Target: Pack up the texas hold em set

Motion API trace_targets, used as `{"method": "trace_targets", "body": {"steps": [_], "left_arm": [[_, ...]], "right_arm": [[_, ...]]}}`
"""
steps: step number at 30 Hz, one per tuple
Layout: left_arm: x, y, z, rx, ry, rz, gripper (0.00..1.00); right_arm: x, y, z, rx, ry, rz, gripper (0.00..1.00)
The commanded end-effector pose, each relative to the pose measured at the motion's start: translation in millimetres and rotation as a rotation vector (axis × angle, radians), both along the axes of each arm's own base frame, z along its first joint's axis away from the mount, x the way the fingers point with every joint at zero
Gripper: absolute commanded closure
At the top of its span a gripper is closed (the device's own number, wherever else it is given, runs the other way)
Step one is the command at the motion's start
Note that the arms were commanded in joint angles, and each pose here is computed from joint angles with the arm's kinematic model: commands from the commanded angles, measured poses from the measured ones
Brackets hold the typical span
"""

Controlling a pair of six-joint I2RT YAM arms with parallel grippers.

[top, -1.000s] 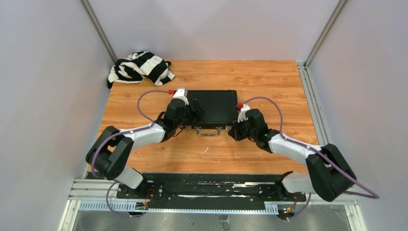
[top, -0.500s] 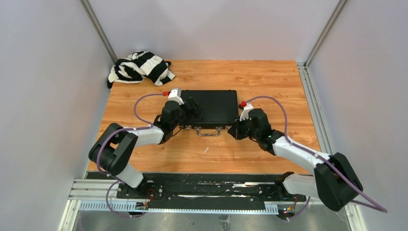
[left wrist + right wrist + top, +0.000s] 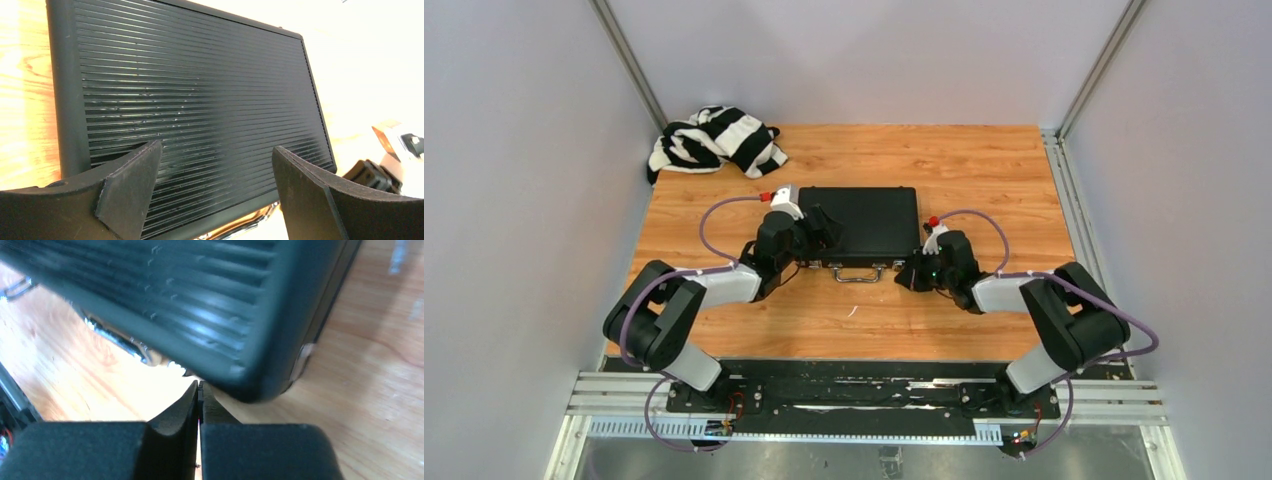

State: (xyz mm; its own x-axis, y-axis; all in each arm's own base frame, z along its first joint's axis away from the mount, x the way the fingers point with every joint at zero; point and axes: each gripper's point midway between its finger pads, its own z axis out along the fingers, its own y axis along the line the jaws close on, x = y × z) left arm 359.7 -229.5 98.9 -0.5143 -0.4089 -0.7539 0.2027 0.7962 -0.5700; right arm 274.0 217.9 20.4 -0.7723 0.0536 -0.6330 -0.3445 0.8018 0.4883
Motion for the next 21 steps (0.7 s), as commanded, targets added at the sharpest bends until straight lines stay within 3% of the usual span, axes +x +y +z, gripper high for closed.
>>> {"method": "trace_targets", "body": {"steps": [1,4,9,14,15,16,17,21], "left_arm": [[-56.2,27.7,-88.8,0.161,0.319,-0.014,0.12],[-55.7,26.5,-82.6,0.15,0.305,-0.017,0.12],[-60.7,23.5,-47.9,0.153,0.18,-0.06,0.14],[-83.4,9.4,-1.5,0.044,0.067,-0.163,0.49],[-87.0,5.5,8.9,0.018,0.045,-0.19,0.65],[-90.3,0.9,23.1,-0.01,0.008,-0.223,0.89],[-92.5,-3.1,33.5,-0.032,-0.018,-0.249,0.99],[-95.2,-15.1,70.3,-0.105,-0.1,-0.31,1.0]], "right_arm": [[-7.2,-31.2,-53.5,-0.038,0.122,-0.126,0.99],[-3.7,-23.9,-46.8,0.01,0.111,-0.114,0.99],[1.6,-1.9,17.3,0.118,-0.005,-0.019,1.0],[3.5,-2.9,58.1,0.105,-0.082,0.008,0.99],[3.2,-3.7,59.9,0.1,-0.087,0.01,1.0],[3.1,-4.7,59.2,0.094,-0.089,0.008,0.99],[3.1,-5.1,56.7,0.091,-0.084,0.007,0.99],[-2.0,0.4,38.6,0.118,-0.027,0.017,0.99]]}}
